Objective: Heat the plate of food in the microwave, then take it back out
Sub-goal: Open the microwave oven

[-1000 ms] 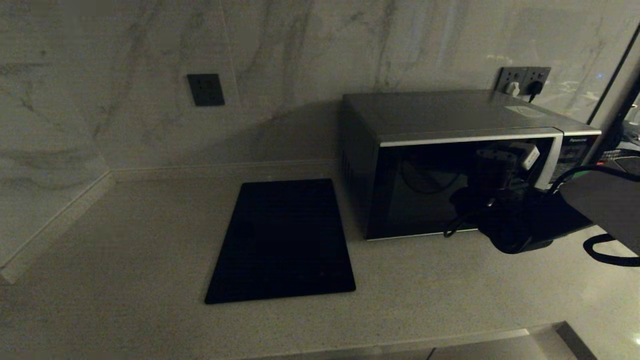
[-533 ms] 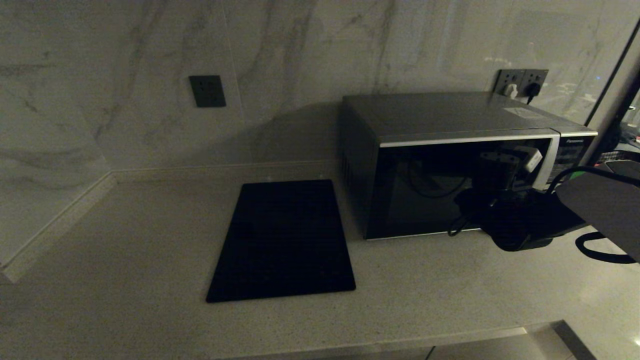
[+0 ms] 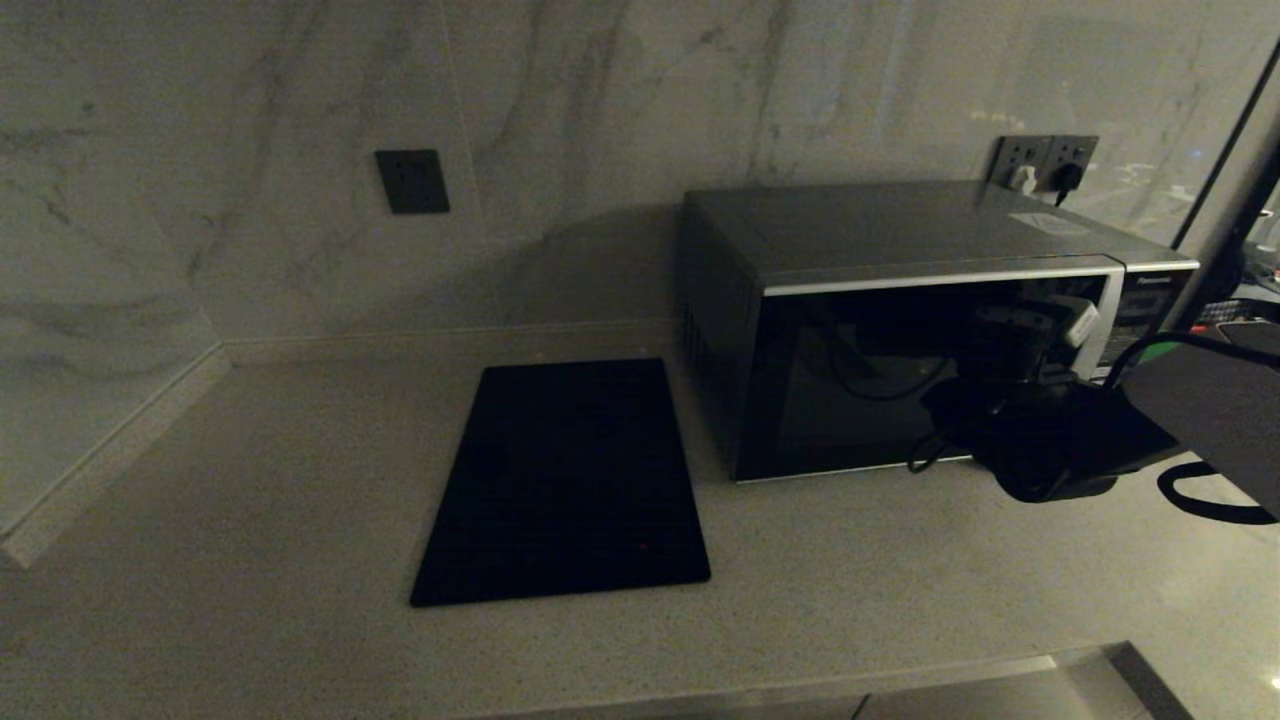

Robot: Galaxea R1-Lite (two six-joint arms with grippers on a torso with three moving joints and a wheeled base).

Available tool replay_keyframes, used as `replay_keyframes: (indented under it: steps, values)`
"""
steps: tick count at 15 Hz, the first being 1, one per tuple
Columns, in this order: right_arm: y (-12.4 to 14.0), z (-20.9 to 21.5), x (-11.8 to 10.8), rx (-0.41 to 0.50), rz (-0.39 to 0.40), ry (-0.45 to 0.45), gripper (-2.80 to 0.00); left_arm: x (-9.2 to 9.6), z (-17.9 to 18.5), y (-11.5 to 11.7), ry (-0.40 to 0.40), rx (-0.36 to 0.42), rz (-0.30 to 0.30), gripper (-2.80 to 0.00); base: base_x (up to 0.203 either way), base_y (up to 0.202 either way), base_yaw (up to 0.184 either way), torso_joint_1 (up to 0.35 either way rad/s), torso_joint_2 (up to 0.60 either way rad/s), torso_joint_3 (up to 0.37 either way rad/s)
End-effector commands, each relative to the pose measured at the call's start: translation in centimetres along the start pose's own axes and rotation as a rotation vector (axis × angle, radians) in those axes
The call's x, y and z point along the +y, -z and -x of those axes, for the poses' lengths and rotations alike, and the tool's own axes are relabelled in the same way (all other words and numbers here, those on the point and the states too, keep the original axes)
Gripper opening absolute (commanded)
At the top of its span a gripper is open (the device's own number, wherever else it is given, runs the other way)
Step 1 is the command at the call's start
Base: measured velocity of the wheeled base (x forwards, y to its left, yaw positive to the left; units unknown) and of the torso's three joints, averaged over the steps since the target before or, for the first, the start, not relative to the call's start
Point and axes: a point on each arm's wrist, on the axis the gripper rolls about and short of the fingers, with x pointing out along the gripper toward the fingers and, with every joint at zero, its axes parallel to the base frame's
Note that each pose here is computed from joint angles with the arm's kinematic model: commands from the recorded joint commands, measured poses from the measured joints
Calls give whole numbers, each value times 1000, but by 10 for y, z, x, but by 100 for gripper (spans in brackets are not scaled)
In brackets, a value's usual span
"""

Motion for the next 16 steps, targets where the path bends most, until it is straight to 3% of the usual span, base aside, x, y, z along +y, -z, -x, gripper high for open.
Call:
replay_keyframes:
  steps: [1, 5, 6, 16]
  values:
    - [-5, 5, -3, -2, -11, 5, 0, 0, 0, 0, -1, 1, 0, -280, 0, 0, 0, 0, 0, 0]
    - [-3, 9, 0, -4, -8, -5, 0, 0, 0, 0, -1, 1, 0, -280, 0, 0, 0, 0, 0, 0]
    - [-5, 10, 1, -5, -14, -8, -280, 0, 0, 0, -2, 1, 0, -280, 0, 0, 0, 0, 0, 0]
    - [-4, 16, 4, -6, -11, -16, -280, 0, 0, 0, -1, 1, 0, -280, 0, 0, 0, 0, 0, 0]
